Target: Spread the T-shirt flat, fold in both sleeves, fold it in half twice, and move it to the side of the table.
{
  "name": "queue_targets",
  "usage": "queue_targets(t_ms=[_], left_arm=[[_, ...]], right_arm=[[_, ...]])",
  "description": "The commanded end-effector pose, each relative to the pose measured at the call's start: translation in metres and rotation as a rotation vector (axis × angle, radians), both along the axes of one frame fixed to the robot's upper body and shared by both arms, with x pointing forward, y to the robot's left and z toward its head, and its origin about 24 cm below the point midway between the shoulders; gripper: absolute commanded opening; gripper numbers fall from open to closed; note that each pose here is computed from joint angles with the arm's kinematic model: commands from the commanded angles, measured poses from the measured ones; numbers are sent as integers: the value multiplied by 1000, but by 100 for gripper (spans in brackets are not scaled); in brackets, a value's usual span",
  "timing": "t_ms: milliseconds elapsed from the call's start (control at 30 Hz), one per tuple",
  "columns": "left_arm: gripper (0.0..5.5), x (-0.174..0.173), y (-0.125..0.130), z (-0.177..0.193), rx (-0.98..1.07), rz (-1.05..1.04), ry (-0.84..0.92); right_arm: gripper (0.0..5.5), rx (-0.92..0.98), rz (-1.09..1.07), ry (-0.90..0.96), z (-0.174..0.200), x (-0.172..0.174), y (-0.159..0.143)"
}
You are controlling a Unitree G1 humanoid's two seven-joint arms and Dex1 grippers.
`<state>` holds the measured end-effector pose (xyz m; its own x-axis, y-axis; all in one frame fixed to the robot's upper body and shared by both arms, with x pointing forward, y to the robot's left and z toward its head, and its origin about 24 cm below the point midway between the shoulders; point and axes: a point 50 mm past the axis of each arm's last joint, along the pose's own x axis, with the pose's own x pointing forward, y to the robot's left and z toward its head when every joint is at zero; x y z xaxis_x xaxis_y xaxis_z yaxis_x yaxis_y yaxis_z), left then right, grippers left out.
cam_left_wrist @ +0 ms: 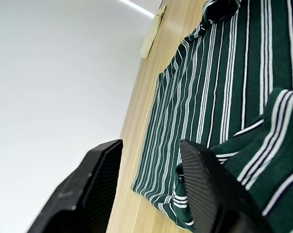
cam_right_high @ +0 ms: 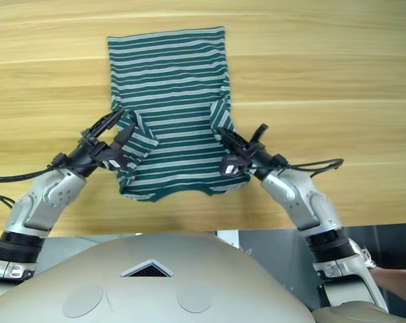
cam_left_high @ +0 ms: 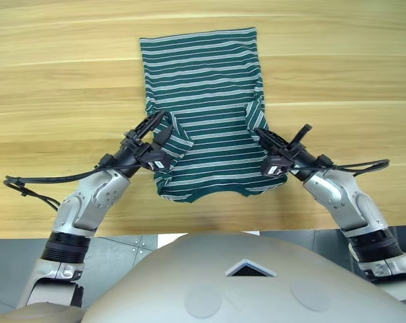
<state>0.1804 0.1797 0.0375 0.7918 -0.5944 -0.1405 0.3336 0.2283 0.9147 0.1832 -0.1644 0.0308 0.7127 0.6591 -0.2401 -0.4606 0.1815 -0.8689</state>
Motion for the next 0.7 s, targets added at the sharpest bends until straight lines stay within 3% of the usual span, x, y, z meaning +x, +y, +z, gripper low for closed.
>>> queue_targets(t_ms=[33, 333, 467, 567, 700], left_arm=[[222, 0, 17, 3, 50, 33, 16], [222, -9, 38, 12, 62, 82, 44], [222, -4, 33, 9, 36, 96, 26], [222, -2, 28, 6, 23, 95, 18], [222, 1, 25, 4, 11, 88, 15]], right_arm=[[81, -8, 16, 8, 1, 4, 0], [214, 57, 76, -8, 19, 7, 3], [214, 118, -79, -211, 60, 63, -23], [214, 120, -117, -273, 69, 107, -15], [214, 40, -130, -249, 54, 152, 10]])
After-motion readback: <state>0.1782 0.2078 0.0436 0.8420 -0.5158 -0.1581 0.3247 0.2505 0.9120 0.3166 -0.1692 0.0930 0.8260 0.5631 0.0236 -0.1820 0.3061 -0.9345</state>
